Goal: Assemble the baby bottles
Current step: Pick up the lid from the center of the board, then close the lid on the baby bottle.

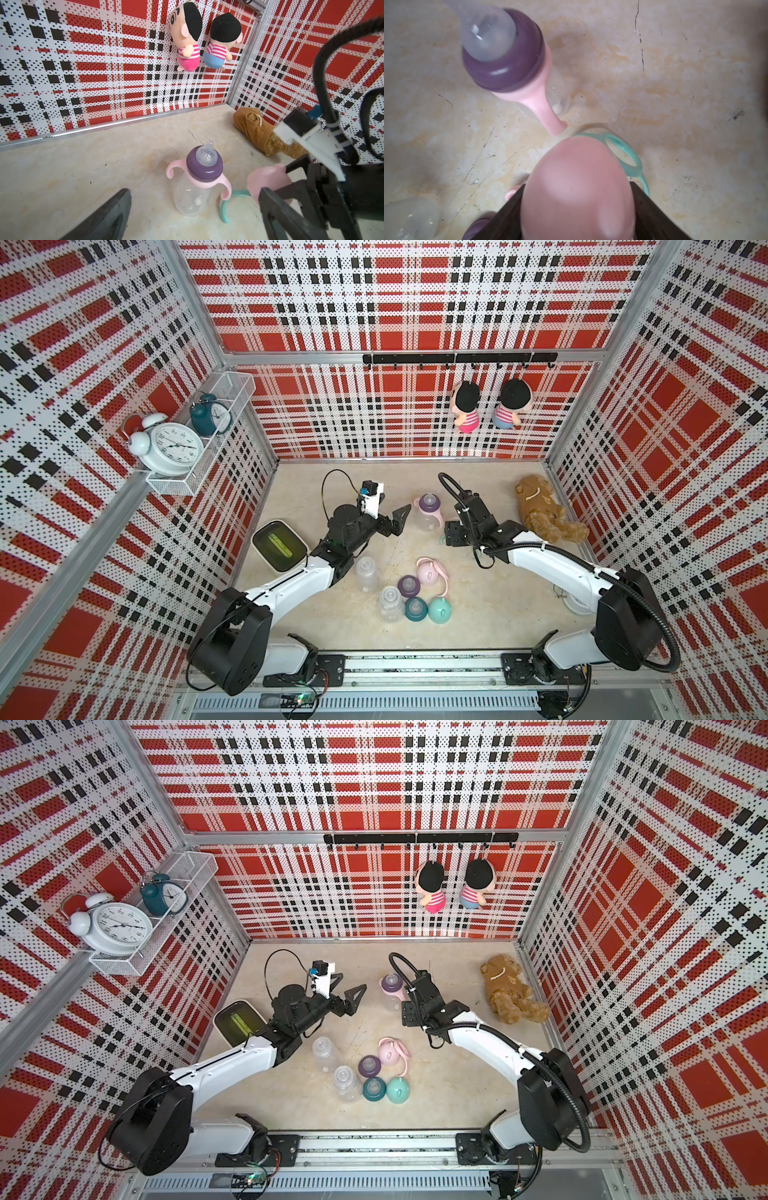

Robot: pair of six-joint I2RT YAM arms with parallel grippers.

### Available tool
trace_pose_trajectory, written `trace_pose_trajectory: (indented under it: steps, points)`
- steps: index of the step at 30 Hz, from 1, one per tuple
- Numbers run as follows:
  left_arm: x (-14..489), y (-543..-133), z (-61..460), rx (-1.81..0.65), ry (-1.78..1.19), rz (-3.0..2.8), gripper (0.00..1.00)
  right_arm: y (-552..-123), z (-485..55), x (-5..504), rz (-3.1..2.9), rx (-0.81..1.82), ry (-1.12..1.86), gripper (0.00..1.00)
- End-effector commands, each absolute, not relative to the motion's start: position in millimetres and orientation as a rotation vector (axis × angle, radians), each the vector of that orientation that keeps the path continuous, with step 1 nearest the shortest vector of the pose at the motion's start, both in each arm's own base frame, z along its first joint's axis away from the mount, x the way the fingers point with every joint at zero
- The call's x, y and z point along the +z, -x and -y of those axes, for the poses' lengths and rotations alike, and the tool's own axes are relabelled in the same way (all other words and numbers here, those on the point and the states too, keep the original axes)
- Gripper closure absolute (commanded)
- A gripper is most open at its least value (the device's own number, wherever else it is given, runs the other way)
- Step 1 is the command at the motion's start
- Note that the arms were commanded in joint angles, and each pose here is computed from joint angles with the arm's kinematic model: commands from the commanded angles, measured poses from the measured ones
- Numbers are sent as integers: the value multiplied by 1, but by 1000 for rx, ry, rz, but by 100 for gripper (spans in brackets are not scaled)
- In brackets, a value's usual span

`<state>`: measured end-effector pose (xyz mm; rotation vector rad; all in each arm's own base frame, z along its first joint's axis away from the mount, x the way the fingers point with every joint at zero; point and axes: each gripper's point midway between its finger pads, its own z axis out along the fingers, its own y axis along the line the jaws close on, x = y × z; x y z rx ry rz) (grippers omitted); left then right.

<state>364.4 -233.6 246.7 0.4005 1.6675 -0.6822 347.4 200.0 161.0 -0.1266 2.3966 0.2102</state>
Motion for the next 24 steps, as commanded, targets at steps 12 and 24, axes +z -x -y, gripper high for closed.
trace_pose_trajectory:
  steps: [12, 24]
  points:
    - [257, -360, 225, -671, -374, -1643, 2, -410, -238, 237, -2285, 209, 356, 27]
    - [256, -359, 223, -659, -376, -1646, 2, -441, -265, 212, -2318, 213, 479, 26]
